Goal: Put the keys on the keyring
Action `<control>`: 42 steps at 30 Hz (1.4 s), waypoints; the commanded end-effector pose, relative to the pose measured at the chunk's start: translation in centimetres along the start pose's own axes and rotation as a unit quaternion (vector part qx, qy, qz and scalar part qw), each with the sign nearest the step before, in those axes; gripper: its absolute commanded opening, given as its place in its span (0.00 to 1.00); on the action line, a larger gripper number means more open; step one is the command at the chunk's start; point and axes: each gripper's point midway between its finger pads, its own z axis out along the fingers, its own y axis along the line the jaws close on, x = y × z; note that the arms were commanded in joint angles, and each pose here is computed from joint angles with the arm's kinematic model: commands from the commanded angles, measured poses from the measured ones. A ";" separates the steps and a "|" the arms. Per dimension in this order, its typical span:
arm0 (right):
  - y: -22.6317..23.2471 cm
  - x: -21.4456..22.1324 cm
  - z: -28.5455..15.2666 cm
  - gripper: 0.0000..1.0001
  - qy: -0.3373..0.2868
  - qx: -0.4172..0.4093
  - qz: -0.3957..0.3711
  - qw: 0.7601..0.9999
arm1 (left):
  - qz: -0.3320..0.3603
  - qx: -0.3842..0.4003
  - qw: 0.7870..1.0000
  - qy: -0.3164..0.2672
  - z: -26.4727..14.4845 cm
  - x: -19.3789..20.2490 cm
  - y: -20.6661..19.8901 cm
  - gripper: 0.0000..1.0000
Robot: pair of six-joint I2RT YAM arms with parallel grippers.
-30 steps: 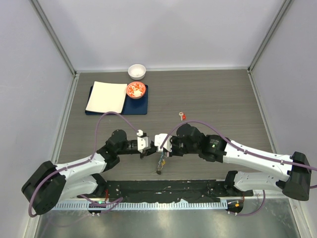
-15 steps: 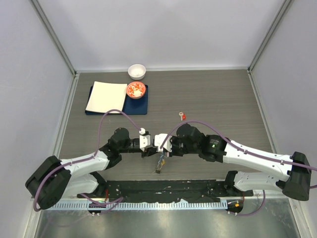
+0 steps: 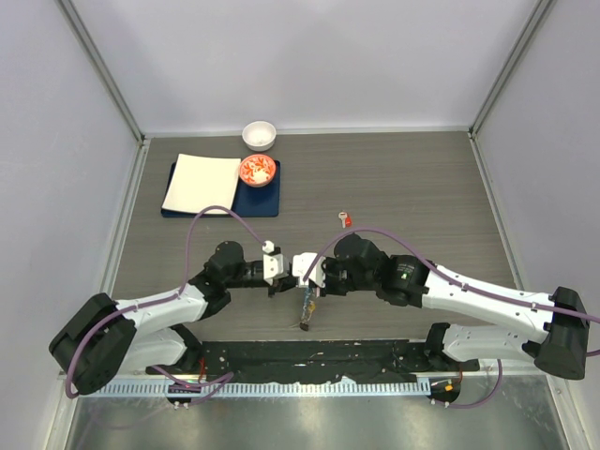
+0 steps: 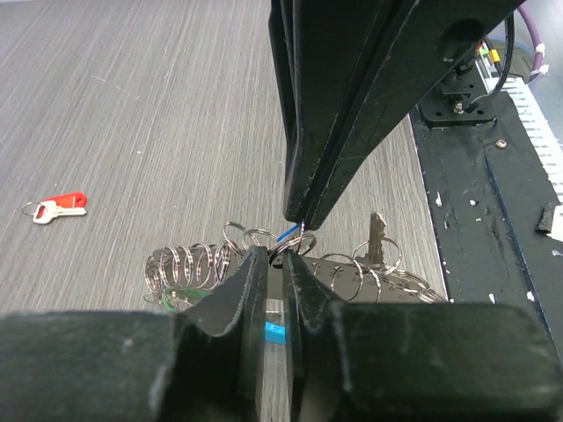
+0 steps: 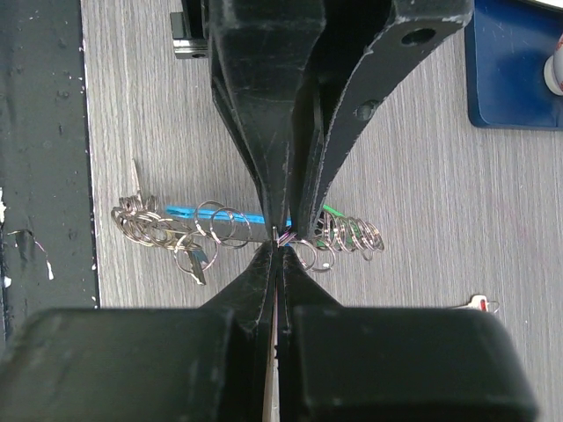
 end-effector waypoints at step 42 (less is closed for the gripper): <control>-0.4 -0.5 -0.5 0.01 -0.038 0.036 0.036 0.998 | -0.025 -0.001 0.999 -0.032 -0.4 -1.0 -0.7 0.29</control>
